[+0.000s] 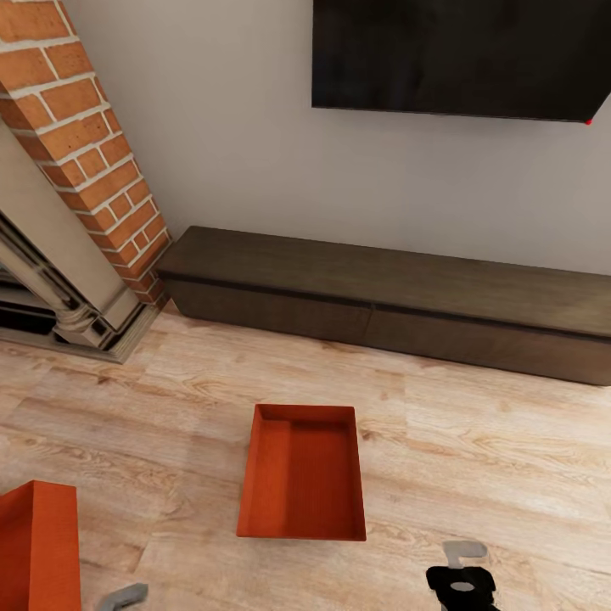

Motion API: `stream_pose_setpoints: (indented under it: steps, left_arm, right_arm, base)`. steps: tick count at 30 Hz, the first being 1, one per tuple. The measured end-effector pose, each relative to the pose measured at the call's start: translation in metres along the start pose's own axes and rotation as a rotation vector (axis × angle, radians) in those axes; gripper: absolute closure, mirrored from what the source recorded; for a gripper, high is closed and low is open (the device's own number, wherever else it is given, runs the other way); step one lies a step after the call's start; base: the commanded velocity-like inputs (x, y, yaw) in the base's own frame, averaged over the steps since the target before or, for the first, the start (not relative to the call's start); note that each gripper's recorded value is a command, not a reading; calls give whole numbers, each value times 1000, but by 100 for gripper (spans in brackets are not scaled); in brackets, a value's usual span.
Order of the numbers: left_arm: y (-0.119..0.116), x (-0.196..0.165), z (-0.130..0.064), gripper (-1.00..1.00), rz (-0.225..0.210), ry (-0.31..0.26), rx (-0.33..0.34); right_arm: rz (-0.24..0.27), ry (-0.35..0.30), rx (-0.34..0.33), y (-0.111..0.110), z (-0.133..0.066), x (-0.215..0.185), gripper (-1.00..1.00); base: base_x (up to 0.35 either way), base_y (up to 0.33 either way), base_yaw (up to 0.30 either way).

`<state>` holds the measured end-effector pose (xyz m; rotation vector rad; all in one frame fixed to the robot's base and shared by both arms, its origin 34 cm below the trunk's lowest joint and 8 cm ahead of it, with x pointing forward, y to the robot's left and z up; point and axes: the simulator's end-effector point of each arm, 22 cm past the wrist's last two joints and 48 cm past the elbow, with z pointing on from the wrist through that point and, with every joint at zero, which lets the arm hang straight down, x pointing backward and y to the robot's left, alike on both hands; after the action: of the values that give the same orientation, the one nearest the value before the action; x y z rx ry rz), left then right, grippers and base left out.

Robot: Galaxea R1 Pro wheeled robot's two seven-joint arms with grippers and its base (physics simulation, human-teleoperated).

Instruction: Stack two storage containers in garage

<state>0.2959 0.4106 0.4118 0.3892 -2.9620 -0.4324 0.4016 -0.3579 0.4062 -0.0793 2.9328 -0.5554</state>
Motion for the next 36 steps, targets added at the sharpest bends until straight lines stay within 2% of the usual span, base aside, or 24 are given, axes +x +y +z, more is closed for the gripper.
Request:
stream_pose_setpoints:
  steps: [2,3,5,7,8,9,10,11,12,13,17,21,24,31,36]
  left_arm:
    - [-37,-29,-9,-100,-5,-25,-15]
    - [-46,-33,-12,-100,-3,-29,-18]
    - [-83,-43,-21,-100,1,-45,-3]
    - [-107,-44,-28,-100,6,-53,16]
    - [-114,-44,-29,-100,8,-55,23]
    - [-129,-45,-33,-100,9,-63,38]
    - [-133,-45,-35,-100,11,-67,42]
    - [-140,-46,-37,-100,11,-74,49]
    - [-141,-47,-37,-100,11,-76,51]
    - [-147,-48,-39,-100,9,-82,65]
    - [-165,-48,-43,-100,21,-87,112]
    - [-186,-51,-48,-100,83,-123,161]
    - [-197,-57,-51,-100,121,-175,186]
    - [-200,-64,-54,-100,128,-204,195]
    - [-199,-64,-53,-100,128,-204,194]
  right_arm:
    - [37,-39,-13,14,-2,-27,-100]
    - [50,-47,-20,19,-4,-32,-100]
    - [97,-68,-63,51,-13,-46,-100]
    - [123,-78,-101,80,-23,-53,-100]
    - [131,-81,-115,90,-27,-55,-100]
    - [145,-87,-148,114,-37,-59,-100]
    - [151,-89,-160,123,-41,-61,-100]
    - [163,-98,-186,142,-49,-64,-100]
    - [170,-104,-194,148,-52,-66,-100]
    - [192,-142,-218,161,-60,-75,-100]
    - [193,-163,-221,162,-61,-74,-100]
    - [184,-173,-222,163,-61,-73,-100]
    - [179,-184,-224,163,-62,-76,-100]
    - [171,-178,-223,163,-61,-75,-100]
    - [164,-162,-225,164,-61,-72,-100]
  base:
    - [0,0,0]
    - [0,0,0]
    - [0,0,0]
    - [0,0,0]
    - [0,0,0]
    - [0,0,0]
    - [0,0,0]
    - [0,0,0]
    - [0,0,0]
    - [0,0,0]
    - [0,0,0]
    - [0,0,0]
    - [0,0,0]
    - [0,0,0]
    - [0,0,0]
